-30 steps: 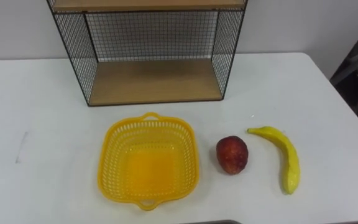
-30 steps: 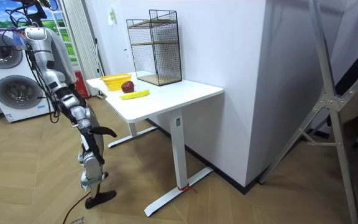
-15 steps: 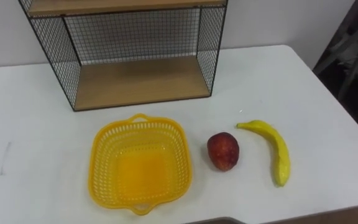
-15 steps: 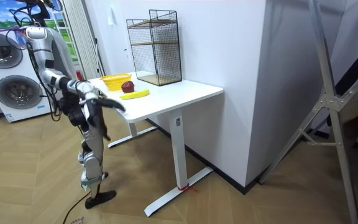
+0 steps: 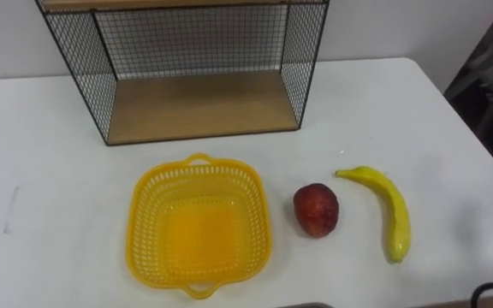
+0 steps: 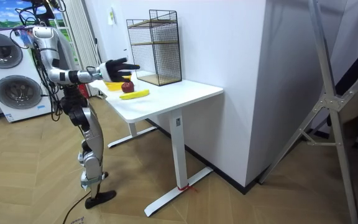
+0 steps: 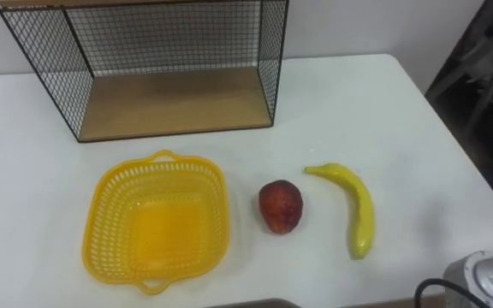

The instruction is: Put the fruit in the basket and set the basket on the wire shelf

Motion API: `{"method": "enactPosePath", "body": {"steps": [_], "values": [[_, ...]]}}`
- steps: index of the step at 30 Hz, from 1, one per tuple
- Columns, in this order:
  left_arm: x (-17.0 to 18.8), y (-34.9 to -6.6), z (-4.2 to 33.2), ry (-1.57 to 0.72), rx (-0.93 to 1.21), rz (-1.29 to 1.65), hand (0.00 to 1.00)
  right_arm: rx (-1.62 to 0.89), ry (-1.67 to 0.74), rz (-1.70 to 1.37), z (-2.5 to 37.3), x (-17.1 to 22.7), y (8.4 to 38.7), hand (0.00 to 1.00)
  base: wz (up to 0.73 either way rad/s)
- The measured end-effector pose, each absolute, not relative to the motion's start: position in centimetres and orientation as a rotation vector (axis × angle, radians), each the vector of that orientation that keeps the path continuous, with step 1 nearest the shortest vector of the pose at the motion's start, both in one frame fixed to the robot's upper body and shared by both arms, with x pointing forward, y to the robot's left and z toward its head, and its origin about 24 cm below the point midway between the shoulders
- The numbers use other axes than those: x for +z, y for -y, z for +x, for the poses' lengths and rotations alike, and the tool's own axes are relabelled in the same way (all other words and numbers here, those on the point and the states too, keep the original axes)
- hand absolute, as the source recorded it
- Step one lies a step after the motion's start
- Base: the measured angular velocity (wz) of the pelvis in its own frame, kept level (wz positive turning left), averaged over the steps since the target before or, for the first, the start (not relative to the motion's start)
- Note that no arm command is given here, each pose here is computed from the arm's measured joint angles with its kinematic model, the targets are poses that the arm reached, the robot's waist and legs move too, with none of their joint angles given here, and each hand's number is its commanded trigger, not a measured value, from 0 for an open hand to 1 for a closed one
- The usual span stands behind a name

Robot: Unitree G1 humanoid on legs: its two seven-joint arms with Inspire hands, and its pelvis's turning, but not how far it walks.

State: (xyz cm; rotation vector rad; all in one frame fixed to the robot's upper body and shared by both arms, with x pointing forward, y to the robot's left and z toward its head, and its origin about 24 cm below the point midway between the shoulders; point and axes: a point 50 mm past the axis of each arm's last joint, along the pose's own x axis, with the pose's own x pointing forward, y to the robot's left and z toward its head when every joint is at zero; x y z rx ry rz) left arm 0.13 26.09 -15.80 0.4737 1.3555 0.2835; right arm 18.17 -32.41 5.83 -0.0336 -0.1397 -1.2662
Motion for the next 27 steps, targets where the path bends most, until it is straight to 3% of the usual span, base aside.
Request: {"method": "enactPosePath", "body": {"steps": [16,27], "values": [[-16.0,-25.3,0.6,-1.348,0.152,0.473,0.00,-0.532,0.036,-0.234,22.3,3.8,25.5,0.00,0.02],[-16.0,-25.1,1.2,-1.338,0.101,0.483,0.00,-0.202,-0.068,-0.285,22.7,1.3,21.8,0.00,0.02]]}}
